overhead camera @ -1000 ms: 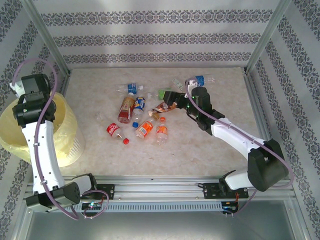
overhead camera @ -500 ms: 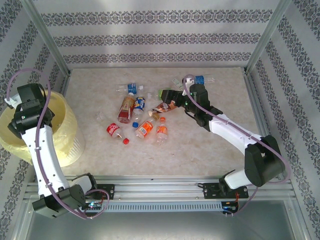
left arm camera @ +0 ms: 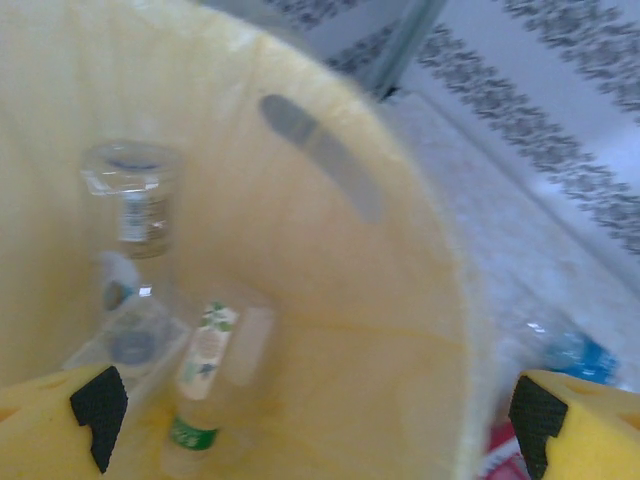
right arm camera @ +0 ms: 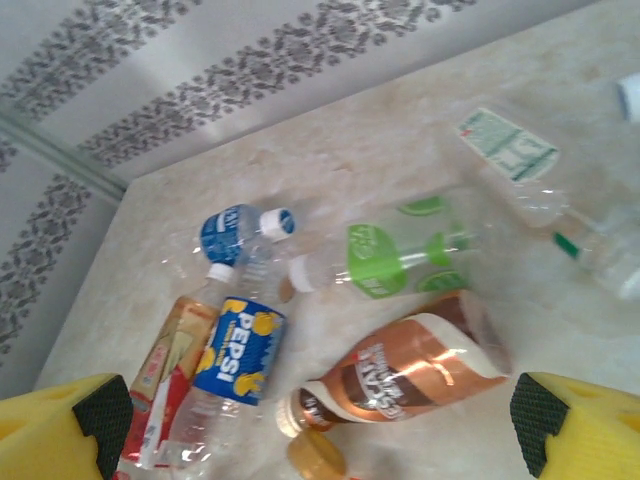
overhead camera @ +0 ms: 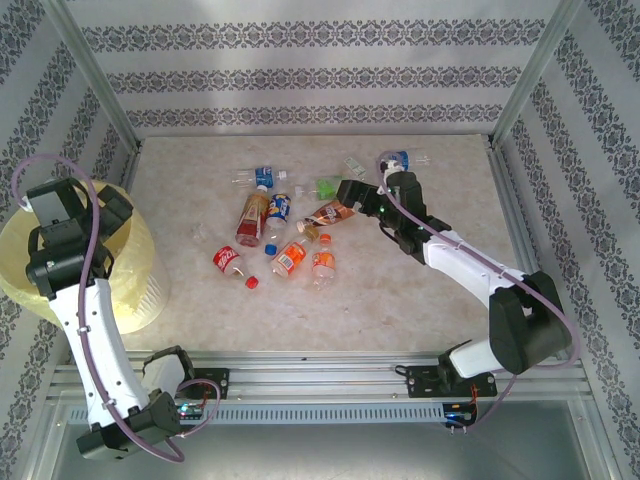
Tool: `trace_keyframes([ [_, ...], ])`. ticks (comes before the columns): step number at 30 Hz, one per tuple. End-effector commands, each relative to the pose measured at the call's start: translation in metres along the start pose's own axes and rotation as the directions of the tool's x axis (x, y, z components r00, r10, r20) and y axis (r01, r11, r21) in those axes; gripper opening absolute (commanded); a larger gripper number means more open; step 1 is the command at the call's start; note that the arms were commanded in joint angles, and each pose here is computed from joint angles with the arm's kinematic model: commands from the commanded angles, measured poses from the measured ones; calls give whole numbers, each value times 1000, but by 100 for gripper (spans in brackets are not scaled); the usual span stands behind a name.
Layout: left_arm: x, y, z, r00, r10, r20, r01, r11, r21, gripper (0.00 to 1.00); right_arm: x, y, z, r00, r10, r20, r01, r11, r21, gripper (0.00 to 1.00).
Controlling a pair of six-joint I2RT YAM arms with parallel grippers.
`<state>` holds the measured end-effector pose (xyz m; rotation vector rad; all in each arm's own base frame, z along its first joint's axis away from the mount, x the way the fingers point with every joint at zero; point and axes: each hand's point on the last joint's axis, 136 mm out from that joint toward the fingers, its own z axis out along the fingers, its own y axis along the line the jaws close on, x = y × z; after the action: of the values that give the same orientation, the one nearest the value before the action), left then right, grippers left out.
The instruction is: Put the plastic bottles in the bin
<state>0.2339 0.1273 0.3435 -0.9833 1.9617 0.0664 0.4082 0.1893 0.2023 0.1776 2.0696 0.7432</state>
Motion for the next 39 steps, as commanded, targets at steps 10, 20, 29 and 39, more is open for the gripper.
trace_keyframes([
  [10, 8, -111, -32, 999, 0, -51, 25, 876, 483, 100, -10, -64, 10, 982, -92, -165, 119, 980, 162, 98],
  [20, 80, -199, -30, 966, 208, -151, -63, 764, 643, 100, -10, -81, 46, 921, -236, -310, 292, 945, 148, 98],
  [29, 127, -261, -36, 941, 270, -203, -12, 625, 780, 100, 4, -103, 75, 816, -314, -484, 412, 905, 107, 95],
  [39, 148, -271, -22, 937, 266, -224, 13, 617, 787, 100, 2, -137, 105, 704, -364, -610, 541, 831, 129, 82],
])
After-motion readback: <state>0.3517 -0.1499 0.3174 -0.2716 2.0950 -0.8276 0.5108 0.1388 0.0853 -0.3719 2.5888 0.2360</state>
